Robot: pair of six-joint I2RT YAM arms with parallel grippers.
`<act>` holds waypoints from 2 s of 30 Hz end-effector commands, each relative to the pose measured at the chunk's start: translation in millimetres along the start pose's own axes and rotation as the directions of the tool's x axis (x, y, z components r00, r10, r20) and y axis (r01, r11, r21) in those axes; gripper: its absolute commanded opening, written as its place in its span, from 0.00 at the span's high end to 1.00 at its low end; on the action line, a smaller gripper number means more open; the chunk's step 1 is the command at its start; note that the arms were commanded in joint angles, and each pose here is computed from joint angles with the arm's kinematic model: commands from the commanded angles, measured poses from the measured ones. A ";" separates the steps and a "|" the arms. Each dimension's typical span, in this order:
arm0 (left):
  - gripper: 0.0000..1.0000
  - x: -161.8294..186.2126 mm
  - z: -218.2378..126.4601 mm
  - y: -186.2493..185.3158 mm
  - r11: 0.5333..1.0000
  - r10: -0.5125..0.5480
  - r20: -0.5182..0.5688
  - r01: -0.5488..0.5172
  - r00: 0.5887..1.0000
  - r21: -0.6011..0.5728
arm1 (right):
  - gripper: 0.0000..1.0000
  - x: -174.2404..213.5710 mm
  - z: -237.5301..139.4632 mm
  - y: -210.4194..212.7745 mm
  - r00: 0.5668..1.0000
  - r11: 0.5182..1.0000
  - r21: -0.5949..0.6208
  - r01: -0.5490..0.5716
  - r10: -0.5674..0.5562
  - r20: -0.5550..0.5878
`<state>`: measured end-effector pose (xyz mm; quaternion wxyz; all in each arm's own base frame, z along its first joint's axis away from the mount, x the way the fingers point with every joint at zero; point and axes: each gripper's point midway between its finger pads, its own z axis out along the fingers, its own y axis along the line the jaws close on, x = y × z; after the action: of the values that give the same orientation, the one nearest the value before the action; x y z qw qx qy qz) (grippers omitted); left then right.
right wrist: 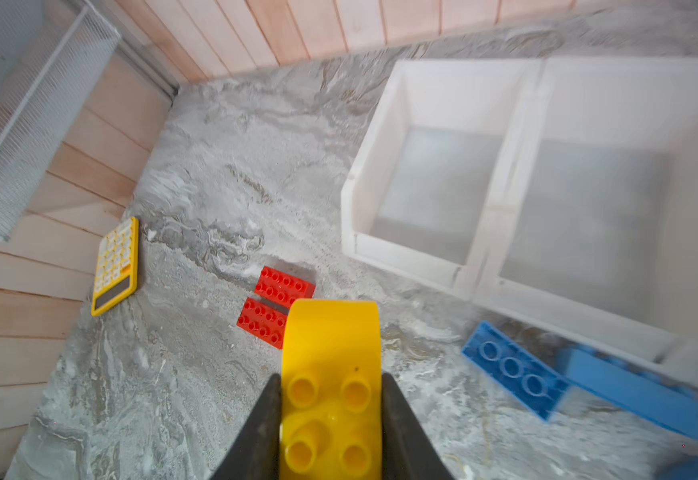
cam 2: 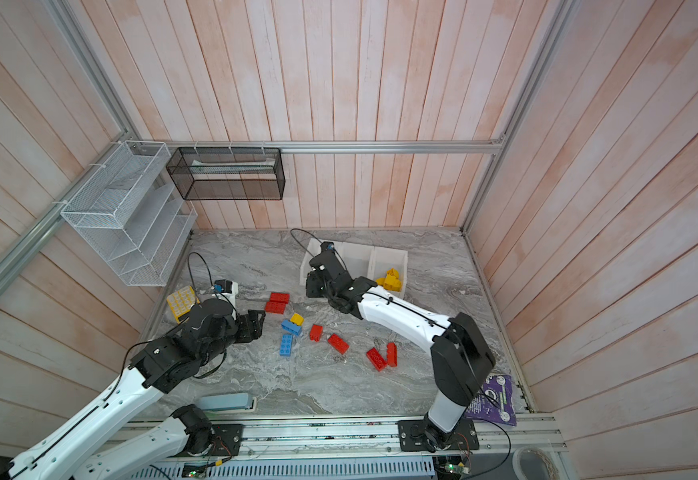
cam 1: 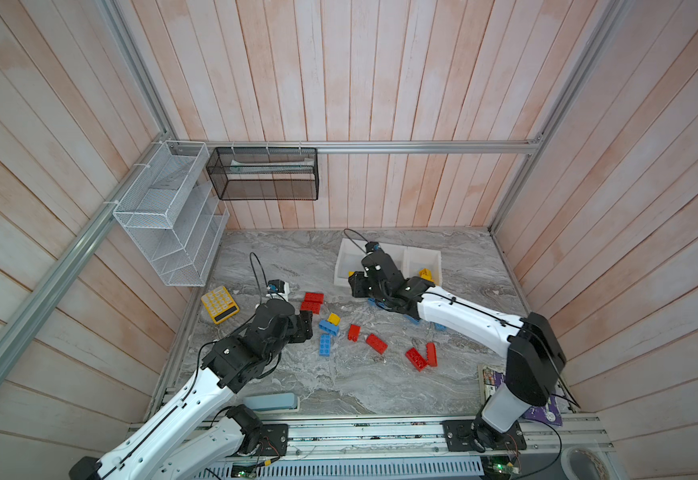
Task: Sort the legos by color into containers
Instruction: 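Lift the yellow brick with the right gripper and drop it into the bin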
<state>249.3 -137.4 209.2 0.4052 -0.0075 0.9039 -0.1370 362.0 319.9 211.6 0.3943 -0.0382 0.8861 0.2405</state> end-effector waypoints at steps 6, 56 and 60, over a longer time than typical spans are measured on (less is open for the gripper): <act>0.23 5.7 44.2 -13.9 0.999 -0.023 -0.061 0.022 0.998 -0.024 | 0.71 -34.3 -39.9 -121.7 0.994 0.990 0.100 -0.098 0.093 0.057; 0.24 64.9 206.8 -30.2 0.984 0.049 -0.425 -0.117 0.904 -0.136 | 0.38 -45.0 -25.7 -195.8 0.964 0.970 0.068 -0.235 0.223 0.141; 0.24 67.9 207.8 -30.5 0.984 0.047 -0.438 -0.117 0.898 -0.134 | 0.38 -47.2 -29.5 -193.3 0.963 0.971 0.061 -0.231 0.220 0.154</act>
<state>350.9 -222.1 33.3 0.2030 0.0257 0.9779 -0.0425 424.5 129.1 176.8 0.4143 0.0992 0.8710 0.2448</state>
